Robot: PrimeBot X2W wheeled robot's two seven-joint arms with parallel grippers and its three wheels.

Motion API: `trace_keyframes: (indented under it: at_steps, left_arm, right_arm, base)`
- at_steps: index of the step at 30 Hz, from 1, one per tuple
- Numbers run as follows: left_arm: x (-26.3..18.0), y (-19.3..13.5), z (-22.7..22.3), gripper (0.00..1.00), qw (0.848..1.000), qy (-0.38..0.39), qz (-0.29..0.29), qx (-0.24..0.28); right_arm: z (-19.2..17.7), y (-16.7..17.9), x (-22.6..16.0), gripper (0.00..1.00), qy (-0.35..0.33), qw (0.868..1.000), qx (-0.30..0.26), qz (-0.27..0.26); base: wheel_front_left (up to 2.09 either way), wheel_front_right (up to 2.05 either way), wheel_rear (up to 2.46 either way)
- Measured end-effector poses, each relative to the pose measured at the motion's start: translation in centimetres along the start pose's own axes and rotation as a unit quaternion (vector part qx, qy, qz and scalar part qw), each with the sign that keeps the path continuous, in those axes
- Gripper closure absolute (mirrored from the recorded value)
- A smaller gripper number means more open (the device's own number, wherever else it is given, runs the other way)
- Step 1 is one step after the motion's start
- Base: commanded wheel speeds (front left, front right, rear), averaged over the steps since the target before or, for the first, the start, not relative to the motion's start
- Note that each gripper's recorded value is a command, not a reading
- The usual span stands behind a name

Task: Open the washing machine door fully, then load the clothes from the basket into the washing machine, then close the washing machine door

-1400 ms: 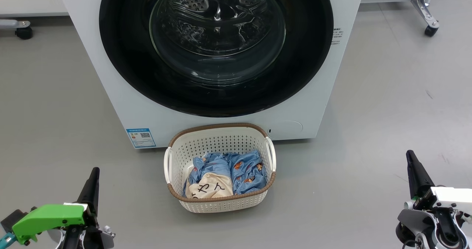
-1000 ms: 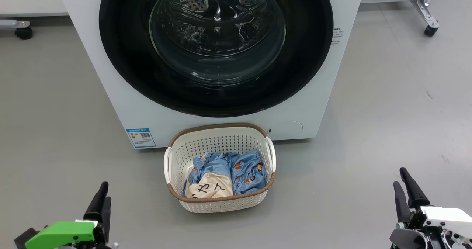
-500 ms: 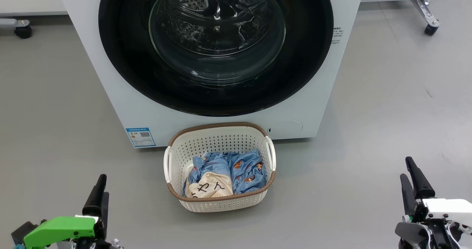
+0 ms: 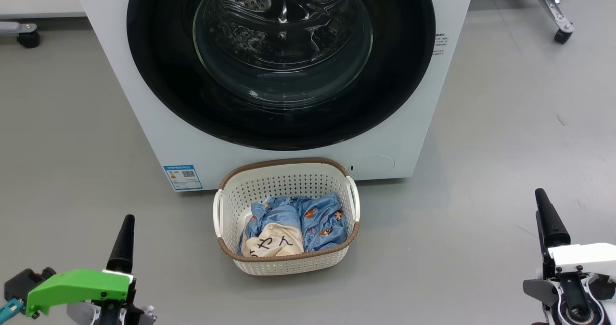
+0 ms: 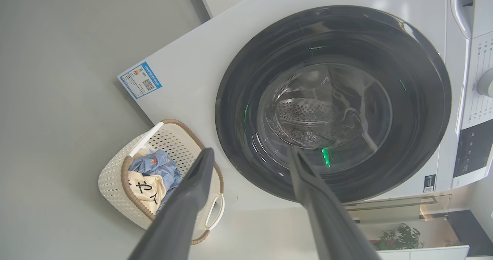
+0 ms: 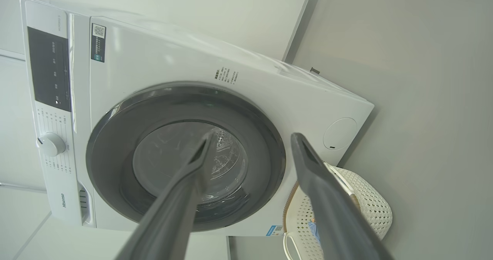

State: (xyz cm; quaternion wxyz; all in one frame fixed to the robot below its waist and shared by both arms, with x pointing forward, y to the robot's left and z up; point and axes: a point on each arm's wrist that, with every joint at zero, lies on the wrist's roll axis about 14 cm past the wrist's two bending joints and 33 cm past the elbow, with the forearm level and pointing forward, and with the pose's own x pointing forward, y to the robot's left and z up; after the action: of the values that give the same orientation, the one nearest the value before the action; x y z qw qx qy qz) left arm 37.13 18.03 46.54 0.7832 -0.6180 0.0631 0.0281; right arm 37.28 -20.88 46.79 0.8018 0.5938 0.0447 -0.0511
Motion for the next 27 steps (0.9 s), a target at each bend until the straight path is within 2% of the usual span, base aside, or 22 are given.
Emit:
trace_keyframes:
  at_steps: [10,27]
  left_arm:
    - [0.2,-0.5,-0.3,0.0,0.996,0.01,-0.01,0.088]
    - [0.7,-1.6,-0.2,0.0,0.97,0.015,-0.038,0.238]
  right_arm:
    - [0.3,1.0,0.6,0.0,0.008,0.993,-0.114,0.018]
    - [-0.3,2.2,1.1,0.0,0.018,0.961,-0.271,0.043]
  base:
    - [0.0,0.0,0.0]
    - [0.0,0.0,0.0]
